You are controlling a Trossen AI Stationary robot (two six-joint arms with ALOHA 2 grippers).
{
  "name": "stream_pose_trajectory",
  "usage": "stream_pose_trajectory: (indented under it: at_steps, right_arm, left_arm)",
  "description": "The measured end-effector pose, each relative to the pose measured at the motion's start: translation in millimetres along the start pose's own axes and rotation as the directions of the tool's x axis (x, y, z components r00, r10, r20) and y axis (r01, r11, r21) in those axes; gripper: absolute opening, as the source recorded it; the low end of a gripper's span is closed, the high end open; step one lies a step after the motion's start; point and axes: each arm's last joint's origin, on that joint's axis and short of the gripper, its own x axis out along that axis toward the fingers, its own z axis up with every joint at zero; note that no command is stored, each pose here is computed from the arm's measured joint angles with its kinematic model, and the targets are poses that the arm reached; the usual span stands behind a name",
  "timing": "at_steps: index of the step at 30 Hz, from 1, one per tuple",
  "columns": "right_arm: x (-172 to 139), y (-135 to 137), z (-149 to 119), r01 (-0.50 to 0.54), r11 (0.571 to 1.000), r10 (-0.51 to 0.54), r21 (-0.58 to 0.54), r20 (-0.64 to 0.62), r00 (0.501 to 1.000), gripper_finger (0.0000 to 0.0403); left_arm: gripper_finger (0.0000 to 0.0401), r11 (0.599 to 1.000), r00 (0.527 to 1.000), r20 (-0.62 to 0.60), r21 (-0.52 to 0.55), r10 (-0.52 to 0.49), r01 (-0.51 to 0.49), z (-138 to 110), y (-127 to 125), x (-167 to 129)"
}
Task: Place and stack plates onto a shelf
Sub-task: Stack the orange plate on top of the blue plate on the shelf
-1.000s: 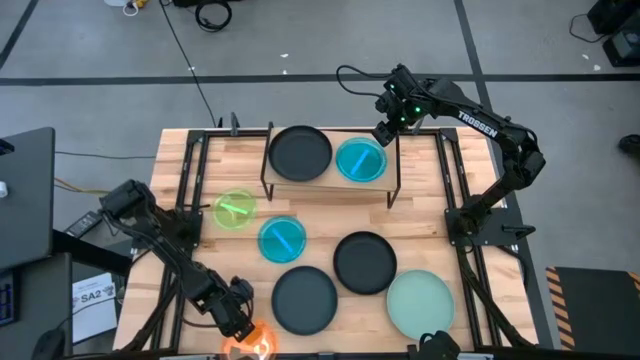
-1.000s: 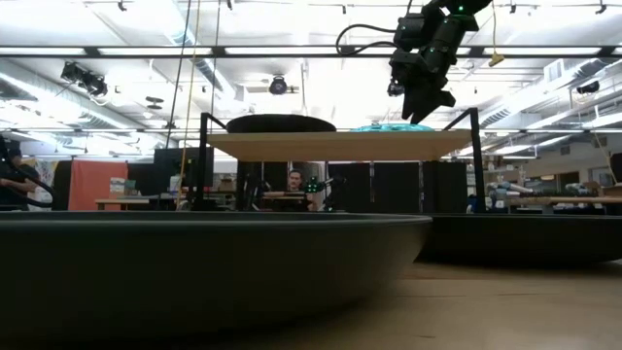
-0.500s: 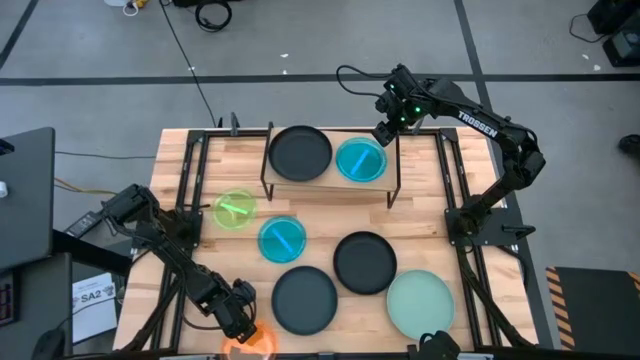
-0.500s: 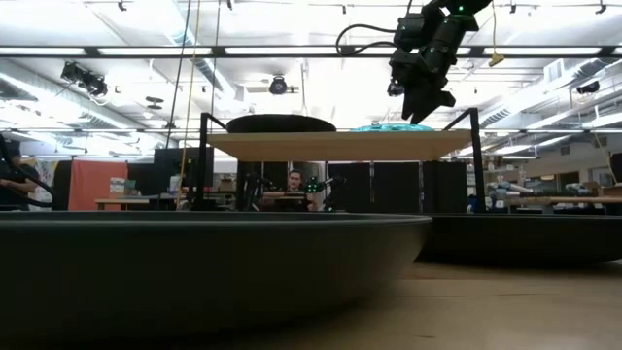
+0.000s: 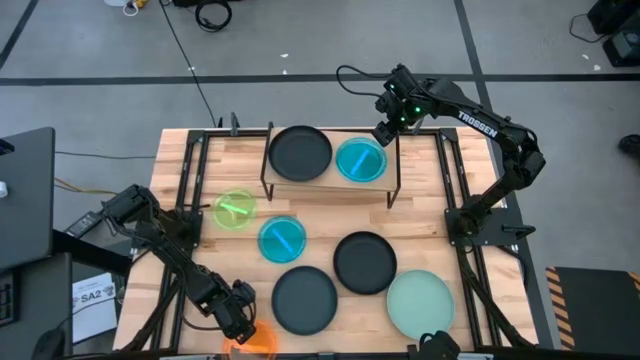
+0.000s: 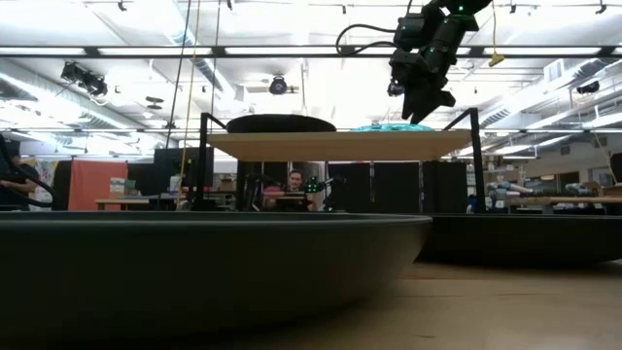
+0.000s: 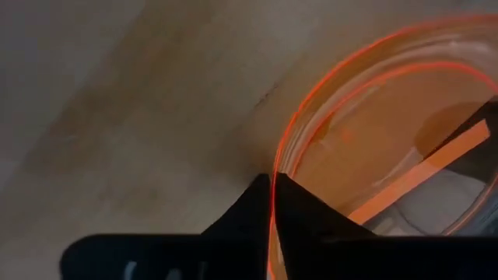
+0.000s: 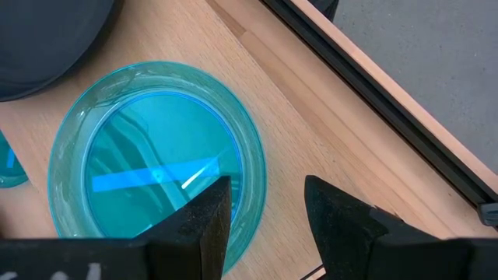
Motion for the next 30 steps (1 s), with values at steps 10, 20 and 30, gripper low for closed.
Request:
stream_pose_trajectory:
  at_steps: [10, 20, 30]
  right_arm:
    - [0.0, 0.1, 0.0, 0.000, 1.000, 0.000, 0.000, 0.000, 1.000, 0.0170]
    - [0.0, 0.1, 0.0, 0.000, 1.000, 0.000, 0.000, 0.000, 1.000, 0.0170]
    - [0.0, 0.1, 0.0, 0.000, 1.000, 0.000, 0.000, 0.000, 1.000, 0.0170]
  left_arm:
    - [0.0011, 1.000, 1.000, 0.001, 0.001, -0.012, 0.012, -0.6, -0.8, -5.0]
    - [0.0009, 0.997, 0.997, 0.000, 0.009, -0.082, 0.082, -3.3, -5.0, -26.5]
    - [0.0009, 0.985, 0.985, -0.003, 0.019, -0.173, 0.173, -6.4, -8.8, -52.1]
